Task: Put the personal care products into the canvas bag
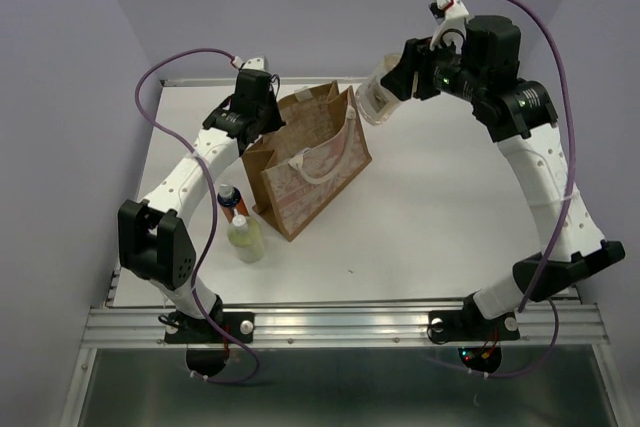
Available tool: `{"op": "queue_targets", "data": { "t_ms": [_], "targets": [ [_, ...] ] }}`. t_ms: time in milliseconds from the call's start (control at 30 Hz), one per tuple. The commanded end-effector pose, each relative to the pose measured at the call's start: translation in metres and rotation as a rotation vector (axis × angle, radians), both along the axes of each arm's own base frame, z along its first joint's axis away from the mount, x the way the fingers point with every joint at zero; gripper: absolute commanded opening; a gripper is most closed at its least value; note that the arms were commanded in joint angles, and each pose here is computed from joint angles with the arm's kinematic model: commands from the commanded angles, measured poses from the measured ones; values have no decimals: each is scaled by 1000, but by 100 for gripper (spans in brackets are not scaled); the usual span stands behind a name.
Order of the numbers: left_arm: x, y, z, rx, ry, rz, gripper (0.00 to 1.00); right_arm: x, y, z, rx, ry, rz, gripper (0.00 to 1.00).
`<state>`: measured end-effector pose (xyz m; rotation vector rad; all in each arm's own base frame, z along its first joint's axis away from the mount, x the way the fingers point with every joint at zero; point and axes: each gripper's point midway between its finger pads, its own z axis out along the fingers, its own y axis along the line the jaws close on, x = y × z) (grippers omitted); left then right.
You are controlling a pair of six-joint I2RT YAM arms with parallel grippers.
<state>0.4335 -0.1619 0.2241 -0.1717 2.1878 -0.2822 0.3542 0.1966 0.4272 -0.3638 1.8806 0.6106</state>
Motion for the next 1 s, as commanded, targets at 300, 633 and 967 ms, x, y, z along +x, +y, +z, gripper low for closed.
{"op": "queue_targets", "data": {
  "t_ms": [300, 633, 967],
  "targets": [
    [-10, 1, 30, -14, -47, -7, 0, 12, 122, 94, 145, -355, 383, 1],
    [-18, 6, 43, -13, -79, -1, 0, 45, 150, 41, 92, -258, 387, 1],
    [-18, 6, 45, -9, -85, -3, 0, 70, 130, 5, -45, -203, 216, 1]
  ]
}}
